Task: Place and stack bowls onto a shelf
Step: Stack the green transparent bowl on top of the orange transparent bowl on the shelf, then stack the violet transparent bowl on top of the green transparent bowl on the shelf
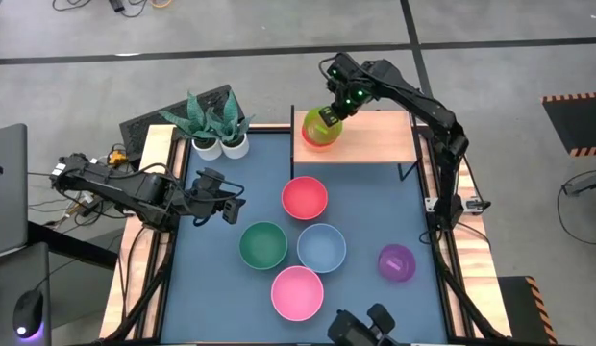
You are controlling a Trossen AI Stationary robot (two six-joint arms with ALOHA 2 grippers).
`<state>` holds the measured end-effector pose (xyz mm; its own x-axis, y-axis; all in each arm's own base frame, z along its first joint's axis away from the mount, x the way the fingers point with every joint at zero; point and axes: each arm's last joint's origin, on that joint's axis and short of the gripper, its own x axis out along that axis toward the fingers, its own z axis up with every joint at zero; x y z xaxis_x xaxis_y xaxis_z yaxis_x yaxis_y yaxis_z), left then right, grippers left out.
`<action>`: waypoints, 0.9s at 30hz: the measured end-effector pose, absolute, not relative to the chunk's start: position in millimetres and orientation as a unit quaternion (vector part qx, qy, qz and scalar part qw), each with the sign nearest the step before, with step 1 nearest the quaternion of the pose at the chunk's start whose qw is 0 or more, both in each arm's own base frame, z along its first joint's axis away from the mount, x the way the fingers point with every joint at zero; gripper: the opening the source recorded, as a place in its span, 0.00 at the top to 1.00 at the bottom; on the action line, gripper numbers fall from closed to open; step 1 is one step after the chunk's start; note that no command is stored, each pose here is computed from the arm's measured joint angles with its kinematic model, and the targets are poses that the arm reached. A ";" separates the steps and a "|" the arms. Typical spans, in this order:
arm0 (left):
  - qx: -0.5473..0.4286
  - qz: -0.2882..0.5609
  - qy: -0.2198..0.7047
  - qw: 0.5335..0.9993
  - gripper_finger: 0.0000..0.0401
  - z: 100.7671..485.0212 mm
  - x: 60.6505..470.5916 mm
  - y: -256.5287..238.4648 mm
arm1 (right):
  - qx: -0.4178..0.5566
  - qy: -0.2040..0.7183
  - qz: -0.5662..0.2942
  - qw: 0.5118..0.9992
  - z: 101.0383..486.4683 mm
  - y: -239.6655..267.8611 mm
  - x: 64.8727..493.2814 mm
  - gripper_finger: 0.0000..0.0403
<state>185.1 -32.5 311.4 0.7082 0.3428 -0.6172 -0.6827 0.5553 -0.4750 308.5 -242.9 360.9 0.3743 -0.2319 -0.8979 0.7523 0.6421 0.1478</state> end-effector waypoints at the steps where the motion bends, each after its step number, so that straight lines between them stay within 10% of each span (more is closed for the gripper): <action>1: -0.362 0.302 0.234 0.850 0.48 311.4 185.1 -32.5 | 0.282 0.462 -0.315 0.780 360.9 -242.8 308.5 0.88; 14: -0.357 0.304 0.234 0.852 0.48 311.3 185.0 -32.3 | 0.267 0.466 -0.302 0.787 361.1 -242.1 309.5 0.83; 27: -0.357 0.302 0.236 0.852 0.48 311.3 185.0 -32.4 | 0.248 0.423 -0.288 0.823 380.0 -237.2 306.5 0.54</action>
